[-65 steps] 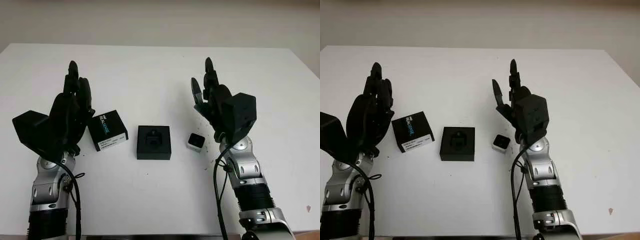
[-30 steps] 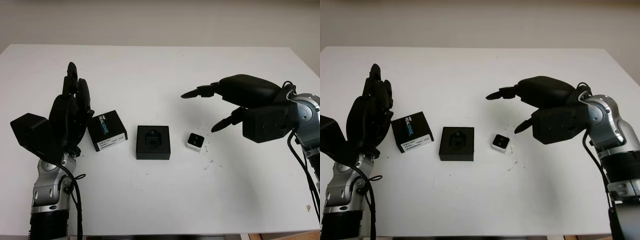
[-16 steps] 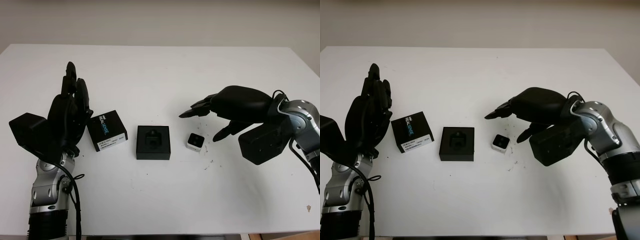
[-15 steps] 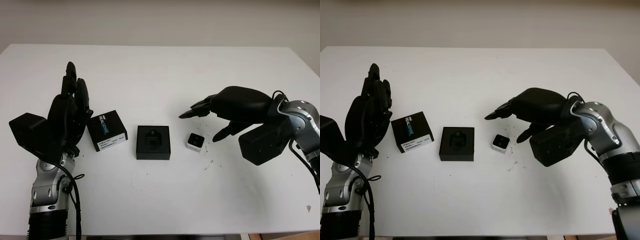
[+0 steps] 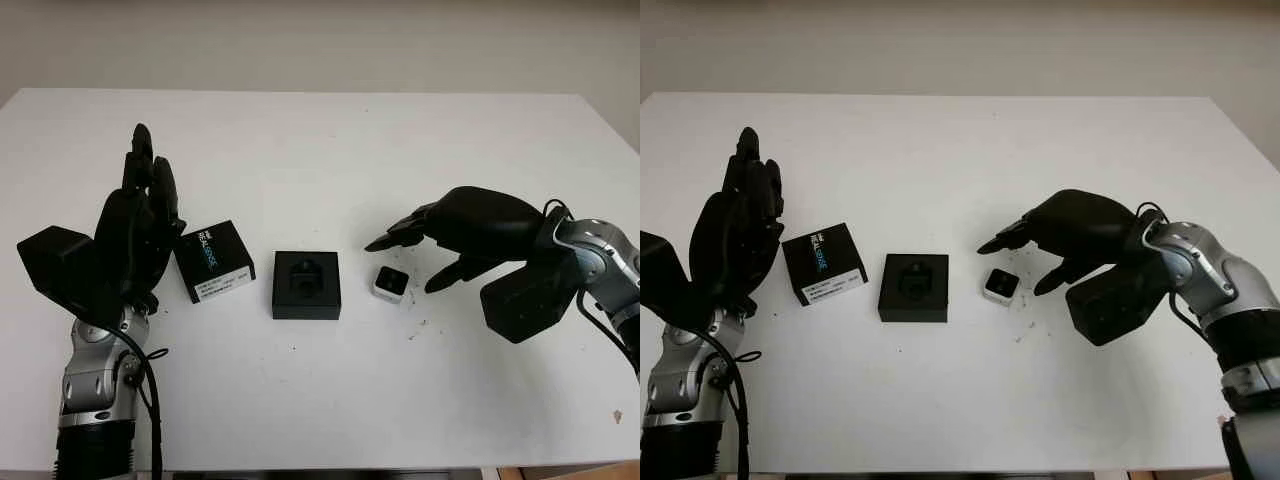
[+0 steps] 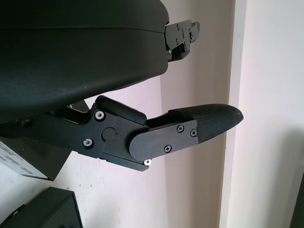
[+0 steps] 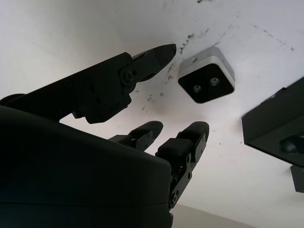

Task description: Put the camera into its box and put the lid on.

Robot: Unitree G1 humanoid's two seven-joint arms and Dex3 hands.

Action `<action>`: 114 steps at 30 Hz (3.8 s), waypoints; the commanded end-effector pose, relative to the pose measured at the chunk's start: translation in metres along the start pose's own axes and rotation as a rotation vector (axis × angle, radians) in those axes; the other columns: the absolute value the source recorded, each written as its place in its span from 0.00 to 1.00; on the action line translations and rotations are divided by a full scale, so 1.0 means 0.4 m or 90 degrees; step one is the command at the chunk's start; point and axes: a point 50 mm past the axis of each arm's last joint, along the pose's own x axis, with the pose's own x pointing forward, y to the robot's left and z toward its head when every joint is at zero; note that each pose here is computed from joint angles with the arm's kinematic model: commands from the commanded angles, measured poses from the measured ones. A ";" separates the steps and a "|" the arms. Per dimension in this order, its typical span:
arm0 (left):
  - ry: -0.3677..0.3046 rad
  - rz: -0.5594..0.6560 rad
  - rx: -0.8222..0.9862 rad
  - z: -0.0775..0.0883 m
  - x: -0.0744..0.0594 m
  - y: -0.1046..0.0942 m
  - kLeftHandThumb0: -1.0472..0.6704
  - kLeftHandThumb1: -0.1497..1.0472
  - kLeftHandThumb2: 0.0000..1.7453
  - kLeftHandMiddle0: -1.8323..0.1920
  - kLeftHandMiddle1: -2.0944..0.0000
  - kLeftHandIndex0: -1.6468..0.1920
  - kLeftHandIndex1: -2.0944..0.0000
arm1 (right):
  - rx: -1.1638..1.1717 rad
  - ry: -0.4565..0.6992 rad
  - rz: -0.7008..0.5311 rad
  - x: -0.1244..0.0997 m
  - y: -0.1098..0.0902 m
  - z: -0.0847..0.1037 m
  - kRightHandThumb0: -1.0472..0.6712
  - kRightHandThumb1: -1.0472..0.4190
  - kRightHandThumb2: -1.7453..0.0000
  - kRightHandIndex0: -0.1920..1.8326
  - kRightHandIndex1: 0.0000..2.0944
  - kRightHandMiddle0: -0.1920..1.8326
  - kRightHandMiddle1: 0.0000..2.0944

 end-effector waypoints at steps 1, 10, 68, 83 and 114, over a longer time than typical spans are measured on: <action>-0.009 0.000 0.010 0.010 -0.002 0.001 0.18 1.00 0.39 1.00 1.00 1.00 1.00 | 0.000 -0.004 -0.006 0.007 -0.002 0.000 0.42 0.15 0.97 0.38 0.09 0.37 0.10; -0.008 -0.004 0.008 0.008 -0.002 0.002 0.18 1.00 0.38 1.00 1.00 1.00 1.00 | 0.027 0.002 -0.010 0.012 0.014 -0.005 0.42 0.15 0.97 0.37 0.10 0.36 0.13; -0.003 0.008 0.010 0.004 -0.006 -0.003 0.18 1.00 0.37 1.00 1.00 1.00 1.00 | 0.069 -0.025 -0.019 0.040 0.051 0.001 0.45 0.11 0.97 0.25 0.49 0.28 0.47; -0.002 0.002 0.011 0.005 -0.007 -0.003 0.18 1.00 0.37 1.00 1.00 1.00 1.00 | 0.065 0.012 0.035 0.040 0.057 -0.007 0.41 0.10 0.97 0.23 0.46 0.28 0.39; -0.005 0.010 0.002 0.005 -0.004 -0.009 0.19 1.00 0.35 1.00 1.00 1.00 1.00 | 0.368 0.118 -0.028 0.043 0.065 -0.036 0.41 0.03 0.97 0.19 0.13 0.20 0.77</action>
